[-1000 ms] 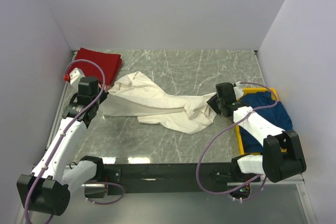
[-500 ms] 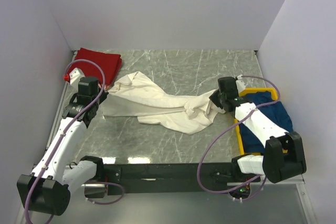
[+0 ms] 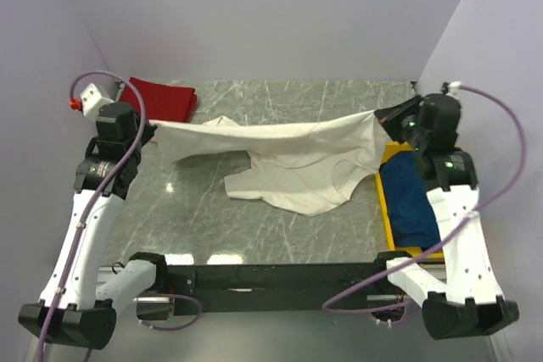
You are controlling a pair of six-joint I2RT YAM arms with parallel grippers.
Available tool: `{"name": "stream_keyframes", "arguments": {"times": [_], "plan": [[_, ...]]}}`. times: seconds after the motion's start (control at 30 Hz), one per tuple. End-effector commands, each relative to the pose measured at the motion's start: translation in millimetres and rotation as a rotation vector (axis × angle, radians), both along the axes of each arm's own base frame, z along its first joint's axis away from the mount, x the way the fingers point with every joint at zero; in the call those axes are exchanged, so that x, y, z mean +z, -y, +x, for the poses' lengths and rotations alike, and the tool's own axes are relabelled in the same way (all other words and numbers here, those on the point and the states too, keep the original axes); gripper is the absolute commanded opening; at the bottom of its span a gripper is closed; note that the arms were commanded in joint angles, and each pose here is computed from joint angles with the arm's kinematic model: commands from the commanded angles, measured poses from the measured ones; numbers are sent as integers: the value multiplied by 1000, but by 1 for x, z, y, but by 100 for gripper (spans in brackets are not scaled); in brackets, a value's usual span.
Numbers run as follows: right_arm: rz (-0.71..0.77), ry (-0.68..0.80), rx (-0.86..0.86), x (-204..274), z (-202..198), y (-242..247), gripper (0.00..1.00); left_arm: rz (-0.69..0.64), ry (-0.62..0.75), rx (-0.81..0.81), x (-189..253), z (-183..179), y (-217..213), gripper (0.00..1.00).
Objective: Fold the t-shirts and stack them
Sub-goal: Flatten the tshirt out
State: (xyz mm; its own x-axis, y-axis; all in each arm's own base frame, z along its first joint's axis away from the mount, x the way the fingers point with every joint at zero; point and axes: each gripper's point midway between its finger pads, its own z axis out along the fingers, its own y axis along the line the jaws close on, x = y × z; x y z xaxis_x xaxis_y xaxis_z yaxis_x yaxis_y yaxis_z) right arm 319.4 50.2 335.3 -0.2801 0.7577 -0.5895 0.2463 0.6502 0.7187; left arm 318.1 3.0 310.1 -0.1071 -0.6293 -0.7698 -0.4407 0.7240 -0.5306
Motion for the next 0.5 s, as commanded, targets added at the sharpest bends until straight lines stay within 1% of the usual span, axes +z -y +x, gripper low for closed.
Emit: {"name": "stream_keyframes", "arguments": {"times": [0.0, 0.03, 0.07, 0.13, 0.17, 0.2, 0.23, 0.27, 0.33, 0.37, 0.43, 0.47], "plan": [[-13, 109, 24, 59, -30, 5, 0, 35, 120, 32, 62, -19, -13, 0], [-16, 120, 25, 67, -39, 6, 0, 35, 135, 32, 71, -22, -13, 0], [-18, 175, 7, 91, -47, 11, 0, 36, 147, 31, 78, -30, -14, 0], [-31, 209, -6, 109, -62, 15, 0, 28, 220, 29, 109, -45, -15, 0], [-36, 261, -10, 132, -72, 16, 0, 25, 235, 25, 117, -50, -15, 0], [-40, 280, -18, 141, -78, 17, 0, 19, 284, 25, 137, -59, -16, 0], [-47, 301, -18, 150, -86, 17, 0, 15, 306, 13, 146, -64, -14, 0], [-49, 350, -19, 169, -96, 17, 0, 8, 357, 7, 165, -75, -14, 0], [-52, 380, -18, 183, -106, 16, 0, -2, 402, -15, 181, -84, -11, 0], [-55, 421, -17, 199, -116, 16, 0, -4, 420, -22, 189, -88, -10, 0], [-68, 446, -24, 210, -125, 17, 0, -9, 472, -30, 208, -96, -10, 0], [-73, 488, -28, 225, -135, 17, 0, -11, 503, -35, 220, -102, -10, 0]]}}
